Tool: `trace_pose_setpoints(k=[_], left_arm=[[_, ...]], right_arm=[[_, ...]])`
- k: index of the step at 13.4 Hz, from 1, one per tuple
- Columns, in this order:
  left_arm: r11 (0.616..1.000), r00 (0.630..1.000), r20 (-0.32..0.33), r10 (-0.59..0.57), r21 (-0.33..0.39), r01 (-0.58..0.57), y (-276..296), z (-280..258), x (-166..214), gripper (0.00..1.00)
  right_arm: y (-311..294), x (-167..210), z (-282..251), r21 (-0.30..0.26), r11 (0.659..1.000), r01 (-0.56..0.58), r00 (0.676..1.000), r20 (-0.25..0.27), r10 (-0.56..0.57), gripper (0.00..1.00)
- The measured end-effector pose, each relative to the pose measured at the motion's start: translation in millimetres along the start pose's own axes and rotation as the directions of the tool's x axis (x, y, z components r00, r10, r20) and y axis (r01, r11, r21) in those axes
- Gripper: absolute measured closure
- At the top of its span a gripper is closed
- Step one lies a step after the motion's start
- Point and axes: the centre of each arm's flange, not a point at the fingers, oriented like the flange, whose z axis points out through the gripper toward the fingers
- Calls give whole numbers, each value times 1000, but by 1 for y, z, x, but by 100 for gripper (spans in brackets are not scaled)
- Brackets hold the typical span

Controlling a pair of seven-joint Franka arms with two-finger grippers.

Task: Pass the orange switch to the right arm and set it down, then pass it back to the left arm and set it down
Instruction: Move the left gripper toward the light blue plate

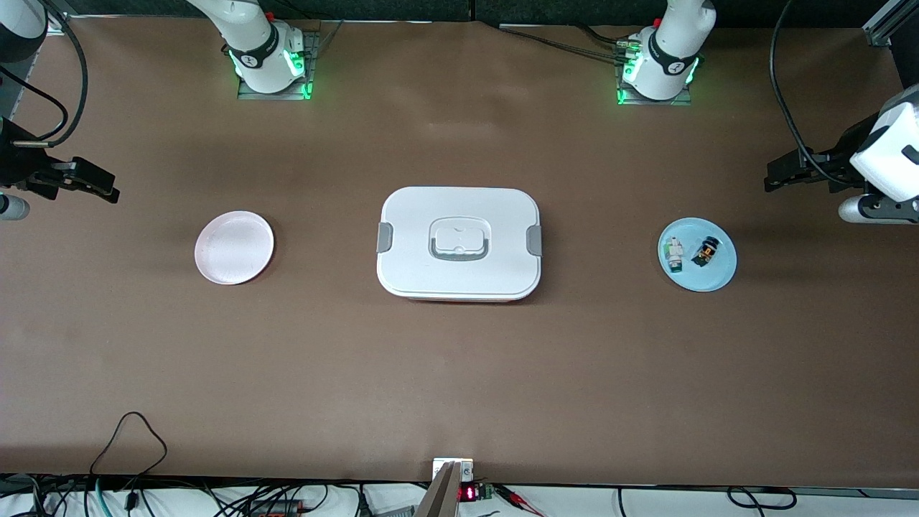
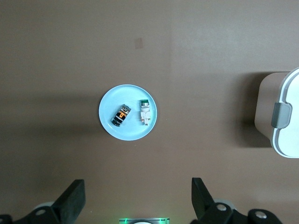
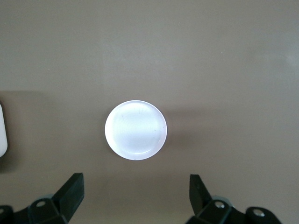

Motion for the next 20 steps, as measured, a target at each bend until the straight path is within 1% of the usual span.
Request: trace_pose_setpoints(k=[6, 8, 10, 12, 15, 17, 18, 19, 20], left_arm=[[1000, 1000, 3, -3, 1, 3, -2, 1, 0, 0], [1000, 1000, 27, -11, 3, 11, -6, 8, 2, 0], [1000, 994, 105, -25, 5, 24, -14, 34, 10, 0], [999, 983, 179, -45, 6, 45, -26, 72, 24, 0], [995, 954, 283, -95, 1, 99, -59, 130, 45, 0], [991, 930, 345, -129, 1, 137, -84, 165, 51, 0], [989, 919, 368, -145, 28, 145, -93, 180, 53, 0], [984, 909, 375, -180, 78, 163, -100, 191, 55, 0], [966, 899, 356, -255, 123, 226, -101, 202, 59, 0]], right_arm=[[-9, 0, 0, 0, 1000, 17, 1000, 1, -17, 0], [-9, 0, 0, 0, 1000, 16, 1000, 2, -16, 0], [-9, 0, 0, 0, 1000, 15, 1000, 2, -15, 0], [-9, 0, 0, 0, 1000, 16, 1000, 2, -16, 0], [-9, 0, 0, 0, 1000, 15, 1000, 2, -15, 0], [-8, 0, 0, 0, 1000, 13, 1000, 2, -13, 0], [-7, 0, 0, 0, 1000, 10, 1000, 2, -10, 0], [-6, 0, 0, 0, 1000, 8, 1000, 2, -8, 0], [-6, 0, 0, 0, 1000, 8, 1000, 2, -8, 0]])
